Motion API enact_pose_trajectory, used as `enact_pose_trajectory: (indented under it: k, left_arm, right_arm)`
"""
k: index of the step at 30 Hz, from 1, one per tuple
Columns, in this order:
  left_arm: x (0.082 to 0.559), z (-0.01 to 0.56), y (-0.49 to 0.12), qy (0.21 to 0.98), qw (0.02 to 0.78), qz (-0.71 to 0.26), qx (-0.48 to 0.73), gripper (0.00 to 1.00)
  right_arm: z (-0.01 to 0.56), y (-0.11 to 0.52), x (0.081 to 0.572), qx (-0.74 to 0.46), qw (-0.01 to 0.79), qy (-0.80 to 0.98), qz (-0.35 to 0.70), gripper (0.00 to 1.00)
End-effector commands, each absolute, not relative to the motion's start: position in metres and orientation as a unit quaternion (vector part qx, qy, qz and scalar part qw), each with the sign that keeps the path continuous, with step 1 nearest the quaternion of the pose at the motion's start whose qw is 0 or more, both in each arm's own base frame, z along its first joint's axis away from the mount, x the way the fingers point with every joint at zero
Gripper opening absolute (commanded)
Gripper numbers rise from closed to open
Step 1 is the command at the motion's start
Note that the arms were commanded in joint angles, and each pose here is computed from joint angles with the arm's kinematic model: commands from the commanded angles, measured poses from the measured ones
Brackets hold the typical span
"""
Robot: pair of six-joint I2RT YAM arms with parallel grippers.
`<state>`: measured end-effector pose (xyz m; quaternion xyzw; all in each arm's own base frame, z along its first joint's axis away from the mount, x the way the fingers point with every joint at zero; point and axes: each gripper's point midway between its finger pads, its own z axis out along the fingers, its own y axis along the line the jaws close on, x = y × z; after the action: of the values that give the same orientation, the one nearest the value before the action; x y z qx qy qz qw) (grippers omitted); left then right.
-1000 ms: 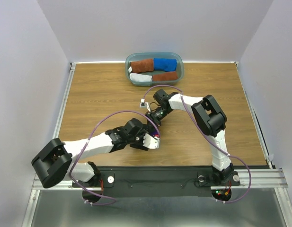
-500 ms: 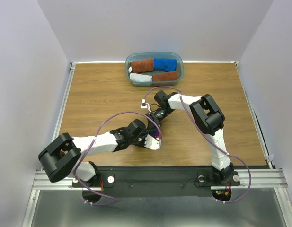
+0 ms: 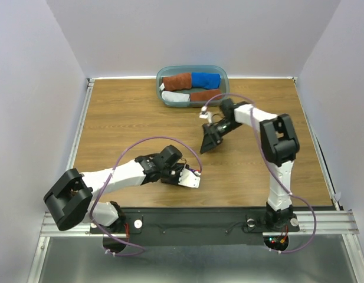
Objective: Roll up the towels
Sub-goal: Place the rolled towel into the container
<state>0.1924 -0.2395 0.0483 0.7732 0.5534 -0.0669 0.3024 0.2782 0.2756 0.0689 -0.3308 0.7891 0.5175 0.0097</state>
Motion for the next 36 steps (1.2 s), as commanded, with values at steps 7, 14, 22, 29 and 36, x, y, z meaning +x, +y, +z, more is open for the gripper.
enact_pose_trajectory:
  k: [7, 14, 22, 29, 36]
  left_arm:
    - [0.258, 0.153, -0.256, 0.607, 0.344, -0.097, 0.71, 0.0]
    - [0.394, 0.247, -0.273, 0.609, 0.452, -0.04, 0.651, 0.0]
    - [0.566, 0.335, -0.256, 0.576, 0.622, 0.097, 0.522, 0.0]
    - [0.638, 0.317, -0.263, 0.518, 0.695, 0.149, 0.476, 0.0]
    - [0.652, 0.262, -0.291, 0.495, 0.682, 0.123, 0.523, 0.0]
  right_arm:
    - [0.156, 0.178, 0.332, -0.289, 0.146, 0.816, 0.479, 1.0]
    - [0.166, 0.15, 0.32, -0.275, 0.166, 0.826, 0.464, 1.0]
    - [0.161, 0.149, 0.307, -0.268, 0.159, 0.823, 0.474, 1.0]
    - [0.149, 0.147, 0.297, -0.263, 0.145, 0.824, 0.48, 1.0]
    - [0.135, 0.144, 0.291, -0.257, 0.128, 0.828, 0.481, 1.0]
